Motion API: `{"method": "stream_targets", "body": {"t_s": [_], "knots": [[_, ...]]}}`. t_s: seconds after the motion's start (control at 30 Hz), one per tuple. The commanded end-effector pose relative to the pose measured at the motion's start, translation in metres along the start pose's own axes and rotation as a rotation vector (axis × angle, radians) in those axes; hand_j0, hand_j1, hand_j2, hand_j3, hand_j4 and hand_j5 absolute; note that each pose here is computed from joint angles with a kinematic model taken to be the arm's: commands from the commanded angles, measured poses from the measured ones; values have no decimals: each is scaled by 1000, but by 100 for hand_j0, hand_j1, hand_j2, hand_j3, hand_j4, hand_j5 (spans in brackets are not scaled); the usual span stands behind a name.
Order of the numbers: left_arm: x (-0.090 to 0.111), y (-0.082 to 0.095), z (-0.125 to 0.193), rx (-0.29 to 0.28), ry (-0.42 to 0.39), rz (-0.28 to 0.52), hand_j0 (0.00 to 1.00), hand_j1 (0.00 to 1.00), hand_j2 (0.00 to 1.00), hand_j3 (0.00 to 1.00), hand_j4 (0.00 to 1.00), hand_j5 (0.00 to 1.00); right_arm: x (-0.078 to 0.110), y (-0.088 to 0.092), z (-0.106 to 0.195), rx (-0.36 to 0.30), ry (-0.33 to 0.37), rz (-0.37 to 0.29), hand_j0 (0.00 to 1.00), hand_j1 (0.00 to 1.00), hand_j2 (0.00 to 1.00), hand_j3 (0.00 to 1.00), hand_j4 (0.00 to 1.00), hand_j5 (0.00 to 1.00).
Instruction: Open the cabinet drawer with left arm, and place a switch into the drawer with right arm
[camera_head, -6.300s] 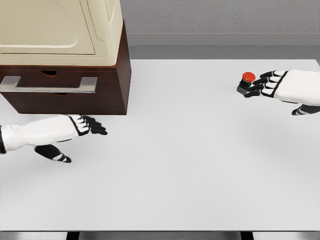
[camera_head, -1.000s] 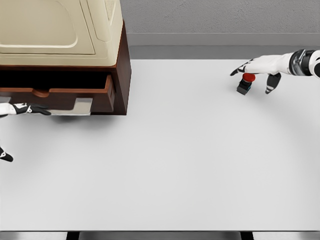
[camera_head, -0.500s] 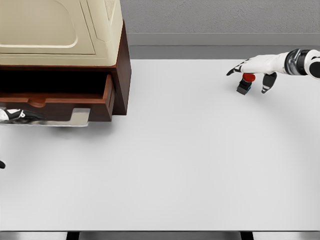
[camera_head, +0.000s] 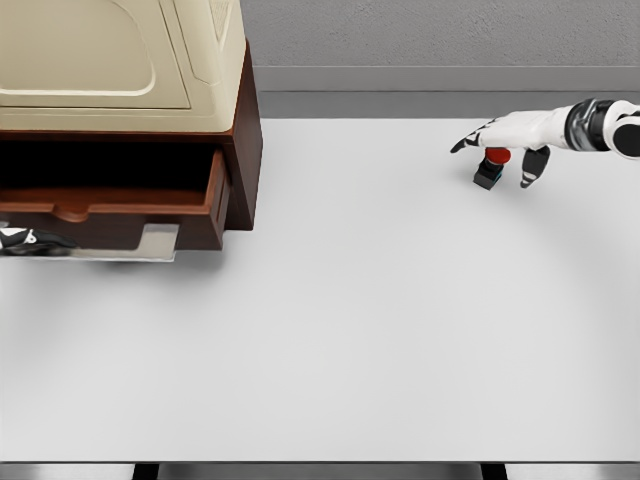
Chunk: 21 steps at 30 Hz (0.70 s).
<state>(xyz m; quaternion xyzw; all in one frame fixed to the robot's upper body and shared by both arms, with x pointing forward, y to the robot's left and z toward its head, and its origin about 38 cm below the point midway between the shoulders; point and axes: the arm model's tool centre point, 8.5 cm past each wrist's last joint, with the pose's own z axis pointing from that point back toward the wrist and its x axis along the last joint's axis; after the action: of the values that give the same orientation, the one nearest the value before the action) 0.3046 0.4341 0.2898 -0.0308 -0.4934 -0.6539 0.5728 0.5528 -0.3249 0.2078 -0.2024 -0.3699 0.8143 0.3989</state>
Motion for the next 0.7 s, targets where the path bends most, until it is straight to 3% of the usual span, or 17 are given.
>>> {"method": "stream_targets", "body": {"t_s": [0.0,0.4,0.67], "knots": [[0,0,3,7,-5,4,100,100,100,100,100,100,1,-1,-1,-3,0,-3,100,100,100,100,100,100],[6,5,6,40,-49,27,100,100,100,100,100,100,2,0,-4,2,-3,-7,100,100,100,100,100,100],[14,10,36,119,-94,40,100,100,100,100,100,100,1,0,-4,1,-1,-8,100,100,100,100,100,100]]}}
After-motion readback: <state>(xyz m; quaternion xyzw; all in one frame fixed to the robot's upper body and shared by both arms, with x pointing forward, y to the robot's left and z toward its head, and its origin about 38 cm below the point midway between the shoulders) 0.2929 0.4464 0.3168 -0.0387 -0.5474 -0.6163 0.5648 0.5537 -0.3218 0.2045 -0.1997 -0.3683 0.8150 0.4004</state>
